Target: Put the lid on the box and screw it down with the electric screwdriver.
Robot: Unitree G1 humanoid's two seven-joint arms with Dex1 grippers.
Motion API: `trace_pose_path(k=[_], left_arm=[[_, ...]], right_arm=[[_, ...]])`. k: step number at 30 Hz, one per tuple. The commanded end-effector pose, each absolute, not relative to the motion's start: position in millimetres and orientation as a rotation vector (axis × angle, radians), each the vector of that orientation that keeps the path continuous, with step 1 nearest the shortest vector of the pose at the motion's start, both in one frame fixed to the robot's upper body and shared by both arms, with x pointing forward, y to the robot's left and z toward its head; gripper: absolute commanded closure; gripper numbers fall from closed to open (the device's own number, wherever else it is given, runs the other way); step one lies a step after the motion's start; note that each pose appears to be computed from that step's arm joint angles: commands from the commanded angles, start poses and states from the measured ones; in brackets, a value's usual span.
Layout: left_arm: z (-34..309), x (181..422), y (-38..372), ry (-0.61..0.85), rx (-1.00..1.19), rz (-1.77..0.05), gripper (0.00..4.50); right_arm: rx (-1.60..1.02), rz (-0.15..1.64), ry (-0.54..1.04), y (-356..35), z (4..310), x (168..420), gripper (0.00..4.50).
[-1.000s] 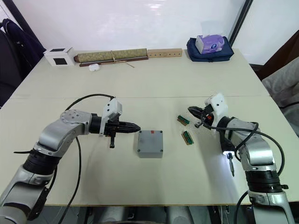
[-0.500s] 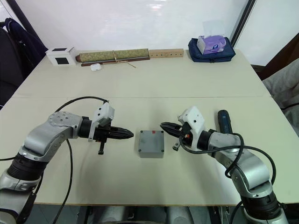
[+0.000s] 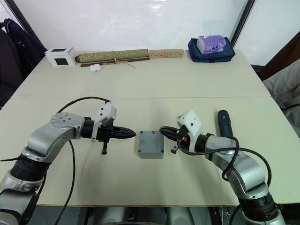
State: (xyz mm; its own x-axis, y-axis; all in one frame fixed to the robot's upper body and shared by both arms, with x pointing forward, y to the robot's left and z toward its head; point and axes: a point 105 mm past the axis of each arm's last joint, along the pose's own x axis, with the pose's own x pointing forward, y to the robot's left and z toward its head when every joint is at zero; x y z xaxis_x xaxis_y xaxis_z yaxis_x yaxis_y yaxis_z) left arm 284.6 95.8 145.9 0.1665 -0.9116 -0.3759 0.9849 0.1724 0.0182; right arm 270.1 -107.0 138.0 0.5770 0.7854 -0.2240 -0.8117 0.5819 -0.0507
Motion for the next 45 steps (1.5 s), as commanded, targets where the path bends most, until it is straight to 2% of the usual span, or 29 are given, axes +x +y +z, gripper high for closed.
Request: trace_pose_path(k=[1, 15, 18, 23, 27, 33, 36, 38, 39, 40, 42, 45], left_arm=[[154, 286, 93, 0.274, 0.310, -1.377, 4.50], [153, 287, 92, 0.271, 0.315, -1.373, 4.50], [154, 288, 92, 0.270, 0.316, -1.374, 4.50], [156, 289, 91, 0.263, 0.317, -1.374, 4.50], [167, 289, 86, 0.223, 0.283, -1.381, 4.50], [185, 288, 76, 0.150, 0.298, -1.423, 4.50], [192, 285, 71, 0.119, 0.328, -1.457, 4.50], [197, 280, 65, 0.091, 0.368, -1.506, 4.50], [199, 277, 62, 0.080, 0.385, -1.529, 4.50], [199, 274, 59, 0.067, 0.425, -1.563, 4.50], [198, 271, 56, 0.051, 0.506, -1.596, 4.50], [198, 267, 53, 0.044, 0.524, -1.629, 4.50]], right_arm=[[-0.170, 0.944, 0.158, -106, 142, 270, 4.43], [-0.184, 0.944, 0.169, -108, 136, 272, 4.43], [-0.185, 0.944, 0.169, -108, 136, 272, 3.68], [-0.176, 0.940, 0.170, -111, 139, 273, 1.67], [-0.061, 0.881, 0.127, -120, 161, 280, 1.67], [0.046, 0.750, 0.131, -159, 201, 289, 1.67], [0.064, 0.700, 0.156, -186, 221, 286, 0.94], [0.018, 0.632, 0.307, -215, 223, 282, 0.24], [0.012, 0.605, 0.378, -226, 224, 279, 0.06], [0.025, 0.526, 0.514, -246, 219, 277, 0.06], [0.095, 0.351, 0.638, -280, 213, 281, 0.06], [0.073, 0.291, 0.839, -296, 194, 269, 0.06]])
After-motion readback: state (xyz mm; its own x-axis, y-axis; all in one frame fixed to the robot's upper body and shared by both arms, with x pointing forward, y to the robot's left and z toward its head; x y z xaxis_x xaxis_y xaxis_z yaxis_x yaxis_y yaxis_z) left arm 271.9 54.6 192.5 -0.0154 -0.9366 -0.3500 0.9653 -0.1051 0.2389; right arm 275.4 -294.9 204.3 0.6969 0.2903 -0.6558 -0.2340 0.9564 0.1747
